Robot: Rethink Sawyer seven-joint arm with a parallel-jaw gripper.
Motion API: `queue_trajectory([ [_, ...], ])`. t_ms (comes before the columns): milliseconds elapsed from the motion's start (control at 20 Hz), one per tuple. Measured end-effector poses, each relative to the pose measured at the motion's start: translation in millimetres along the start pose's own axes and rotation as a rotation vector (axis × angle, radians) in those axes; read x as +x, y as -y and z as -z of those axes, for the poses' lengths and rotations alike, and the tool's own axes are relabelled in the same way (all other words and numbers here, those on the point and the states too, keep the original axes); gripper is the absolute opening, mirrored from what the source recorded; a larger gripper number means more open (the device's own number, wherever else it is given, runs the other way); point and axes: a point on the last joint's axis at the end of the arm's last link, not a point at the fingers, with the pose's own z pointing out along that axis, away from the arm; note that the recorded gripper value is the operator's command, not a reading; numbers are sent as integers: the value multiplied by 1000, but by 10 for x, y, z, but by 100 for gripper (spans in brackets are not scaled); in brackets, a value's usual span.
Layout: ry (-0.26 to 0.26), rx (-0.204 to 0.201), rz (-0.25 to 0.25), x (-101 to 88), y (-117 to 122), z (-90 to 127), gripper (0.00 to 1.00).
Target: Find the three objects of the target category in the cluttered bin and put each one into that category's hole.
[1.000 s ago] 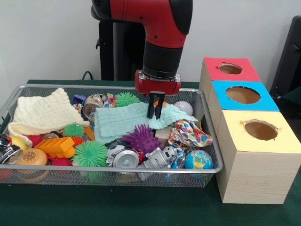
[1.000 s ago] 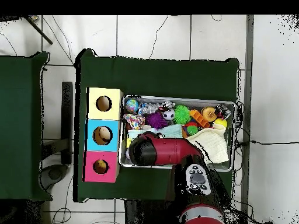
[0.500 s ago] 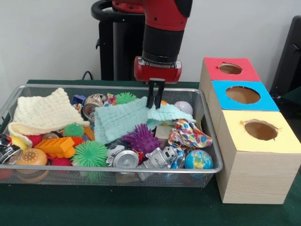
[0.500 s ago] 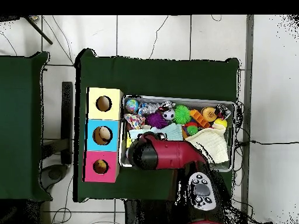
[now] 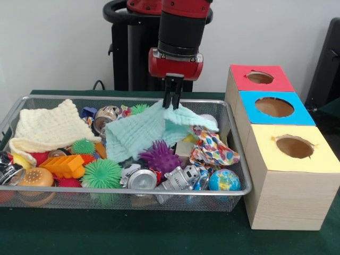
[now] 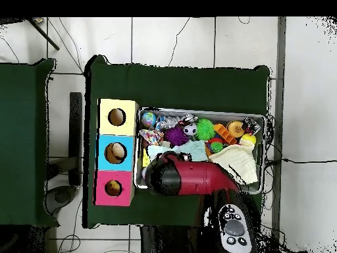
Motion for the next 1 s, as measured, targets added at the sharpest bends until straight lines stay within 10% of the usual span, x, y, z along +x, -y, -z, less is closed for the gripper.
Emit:
queue_trajectory([
  [1000,-48,-33,-122,-137,670,420,0],
])
